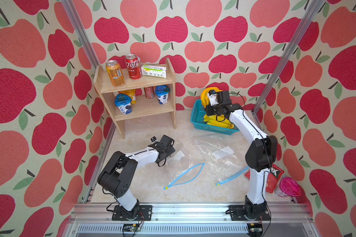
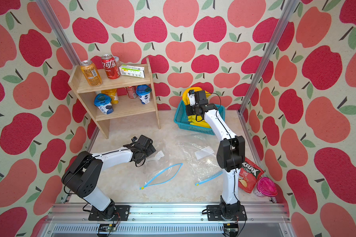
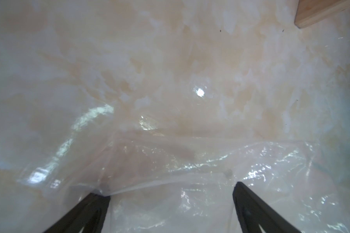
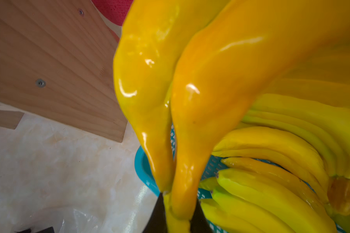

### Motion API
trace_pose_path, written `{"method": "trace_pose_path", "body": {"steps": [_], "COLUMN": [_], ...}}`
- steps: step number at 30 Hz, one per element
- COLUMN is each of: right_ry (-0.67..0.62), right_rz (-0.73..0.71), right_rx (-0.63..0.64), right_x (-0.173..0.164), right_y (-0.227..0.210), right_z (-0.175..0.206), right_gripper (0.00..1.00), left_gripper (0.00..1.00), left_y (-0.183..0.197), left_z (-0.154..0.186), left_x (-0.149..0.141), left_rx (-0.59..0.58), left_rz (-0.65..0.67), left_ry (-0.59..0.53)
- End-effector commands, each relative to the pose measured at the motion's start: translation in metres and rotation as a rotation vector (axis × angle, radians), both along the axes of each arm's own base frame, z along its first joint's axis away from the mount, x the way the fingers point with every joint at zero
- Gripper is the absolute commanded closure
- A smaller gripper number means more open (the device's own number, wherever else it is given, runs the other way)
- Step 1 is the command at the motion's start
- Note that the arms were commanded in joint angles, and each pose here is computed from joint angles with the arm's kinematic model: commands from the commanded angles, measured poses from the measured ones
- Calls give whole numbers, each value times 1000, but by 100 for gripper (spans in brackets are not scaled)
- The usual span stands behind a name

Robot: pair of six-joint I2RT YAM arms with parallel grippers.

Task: Open the zip-top bag and take out the banana
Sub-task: Place the banana in the basket.

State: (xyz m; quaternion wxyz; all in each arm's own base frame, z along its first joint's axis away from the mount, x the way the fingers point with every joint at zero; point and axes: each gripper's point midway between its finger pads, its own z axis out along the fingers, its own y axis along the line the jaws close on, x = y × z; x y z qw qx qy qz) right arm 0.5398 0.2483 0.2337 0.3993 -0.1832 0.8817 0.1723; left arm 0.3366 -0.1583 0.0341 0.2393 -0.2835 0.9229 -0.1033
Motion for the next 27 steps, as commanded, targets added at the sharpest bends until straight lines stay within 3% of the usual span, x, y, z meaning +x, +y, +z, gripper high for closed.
{"method": "trace_pose_path", "body": {"steps": [1, 15, 19, 27], "right_ry": [121, 281, 250, 305], "right_rz": [10, -3, 1, -88], "right_rx": [41, -42, -100, -140], "right_x": [2, -33, -48, -33], "right_y": [11, 13, 18, 6], "right_z": [-11, -56, -60, -91], "right_gripper": [100, 100, 100, 100], "left_gripper": [3, 3, 3, 2], "left_y": [13, 2, 4, 5], "left_z": [-23, -14, -13, -15], "left_x": [-35, -22, -23, -24], "left_rx": [52, 16, 13, 15], "left_rz": [-19, -10, -1, -4], "left_ry": [139, 117, 108, 109]}}
